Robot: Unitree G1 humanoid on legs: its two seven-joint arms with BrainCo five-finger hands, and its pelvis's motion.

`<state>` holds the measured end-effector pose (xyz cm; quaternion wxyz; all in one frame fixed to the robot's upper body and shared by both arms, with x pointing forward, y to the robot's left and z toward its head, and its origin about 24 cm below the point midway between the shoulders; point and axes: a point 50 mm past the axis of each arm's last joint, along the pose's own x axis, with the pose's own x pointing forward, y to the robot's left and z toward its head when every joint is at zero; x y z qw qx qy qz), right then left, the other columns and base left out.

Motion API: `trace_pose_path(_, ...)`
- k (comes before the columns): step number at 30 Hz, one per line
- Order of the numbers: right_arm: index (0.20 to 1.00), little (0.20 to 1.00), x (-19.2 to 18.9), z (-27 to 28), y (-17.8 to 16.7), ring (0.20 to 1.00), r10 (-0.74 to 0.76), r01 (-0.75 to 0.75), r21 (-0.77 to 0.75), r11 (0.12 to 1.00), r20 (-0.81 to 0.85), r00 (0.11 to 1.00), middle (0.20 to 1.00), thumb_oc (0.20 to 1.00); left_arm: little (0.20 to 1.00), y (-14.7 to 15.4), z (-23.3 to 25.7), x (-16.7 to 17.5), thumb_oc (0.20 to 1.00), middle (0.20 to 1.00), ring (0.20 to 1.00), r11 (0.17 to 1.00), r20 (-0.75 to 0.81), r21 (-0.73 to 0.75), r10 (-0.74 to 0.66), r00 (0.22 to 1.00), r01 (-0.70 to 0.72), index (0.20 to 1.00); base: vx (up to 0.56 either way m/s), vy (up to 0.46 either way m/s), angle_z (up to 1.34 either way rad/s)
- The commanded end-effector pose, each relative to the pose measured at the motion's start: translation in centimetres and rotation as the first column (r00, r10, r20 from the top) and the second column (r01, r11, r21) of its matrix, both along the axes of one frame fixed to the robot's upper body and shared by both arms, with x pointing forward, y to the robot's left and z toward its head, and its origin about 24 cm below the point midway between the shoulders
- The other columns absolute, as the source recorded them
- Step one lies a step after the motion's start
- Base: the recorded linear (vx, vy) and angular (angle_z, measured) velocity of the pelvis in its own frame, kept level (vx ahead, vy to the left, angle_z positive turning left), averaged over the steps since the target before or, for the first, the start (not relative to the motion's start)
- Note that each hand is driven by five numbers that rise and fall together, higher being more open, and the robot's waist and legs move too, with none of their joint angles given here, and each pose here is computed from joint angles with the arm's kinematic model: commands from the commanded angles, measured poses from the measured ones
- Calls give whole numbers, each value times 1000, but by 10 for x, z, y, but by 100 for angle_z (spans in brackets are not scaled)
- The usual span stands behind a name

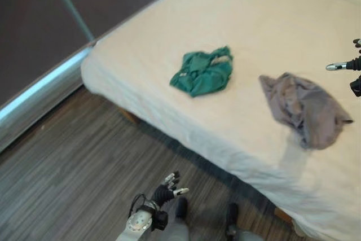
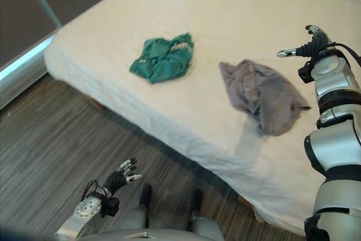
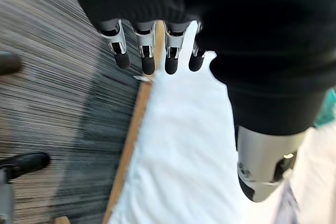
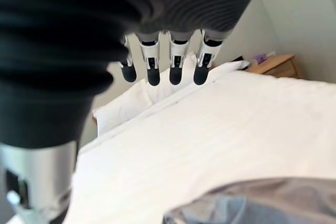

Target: Pick up bed clothes into laundry basket.

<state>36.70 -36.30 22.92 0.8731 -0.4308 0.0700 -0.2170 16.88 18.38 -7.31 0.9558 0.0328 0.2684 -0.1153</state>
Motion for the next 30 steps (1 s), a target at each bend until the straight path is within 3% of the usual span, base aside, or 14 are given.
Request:
trace_pose_path(1, 1000, 1000, -6, 27, -11, 1000, -88, 91, -97, 991, 40, 995, 1000, 1000, 1000, 8, 35, 29, 1000, 1000, 1000, 1000, 177, 12, -10, 984, 8, 1000, -109, -58, 24)
trace_pose_path(6, 1000, 1000, -17, 14, -27, 1000, -197, 196, -111, 974, -2, 980, 1000, 1000, 1000, 7, 45, 35, 1000, 1000, 1000, 1000, 227, 17, 4, 974, -8, 1000, -107, -21, 13)
trace_pose_path(10, 1000, 1000, -27, -40, -34, 1000, -223, 212, -88, 973, -149, 963, 1000, 1000, 1000, -6, 52, 50, 1000, 1000, 1000, 1000, 269, 6, 0, 963, -2, 1000, -20, 6, 4)
trace_pose_path(12, 200, 200, -30, -76, -29, 200, -190, 177, -76, 981, -245, 951, 200, 200, 1000, -9, 58, 60, 1000, 1000, 1000, 1000, 298, 12, -10, 954, 6, 1000, 31, 34, 6)
trace_pose_path(18, 200, 200, -42, -163, 8, 200, -13, -14, -61, 998, -429, 903, 200, 200, 1000, 3, 113, 90, 1000, 1000, 1000, 999, 512, 38, -6, 859, -16, 1000, 38, 52, -14)
trace_pose_path(20, 200, 200, -74, -213, 14, 200, 39, -20, 44, 999, -511, 859, 200, 200, 1000, 11, 175, 109, 1000, 1000, 1000, 994, 687, 106, -83, 722, 14, 1000, 53, 57, -23)
trace_pose_path(22, 200, 200, -112, -252, 16, 200, 62, 23, 136, 990, -591, 805, 200, 200, 1000, 6, 252, 124, 1000, 1000, 1000, 960, 831, 276, -256, 494, 34, 1000, 54, 41, -13)
trace_pose_path(23, 200, 200, -112, -252, 15, 200, 62, 25, 137, 990, -590, 805, 200, 200, 1000, 5, 252, 124, 1000, 1000, 1000, 960, 831, 278, -258, 493, 35, 1000, 36, 12, -7)
trace_pose_path(26, 200, 200, -155, -290, 21, 200, 87, 90, 223, 971, -675, 733, 200, 200, 1000, -16, 311, 141, 1000, 1000, 1000, 863, 827, 505, -478, 296, -17, 1000, 49, 2, 0)
trace_pose_path(29, 200, 200, -173, -304, 28, 200, 111, 114, 269, 956, -698, 708, 200, 200, 1000, -29, 332, 151, 1000, 1000, 1000, 803, 793, 591, -562, 234, -76, 1000, 15, -17, -2)
trace_pose_path(30, 200, 200, -180, -309, 32, 200, 122, 126, 294, 947, -696, 707, 200, 200, 1000, -33, 347, 159, 1000, 1000, 1000, 740, 756, 652, -619, 213, -166, 1000, 18, -10, -13)
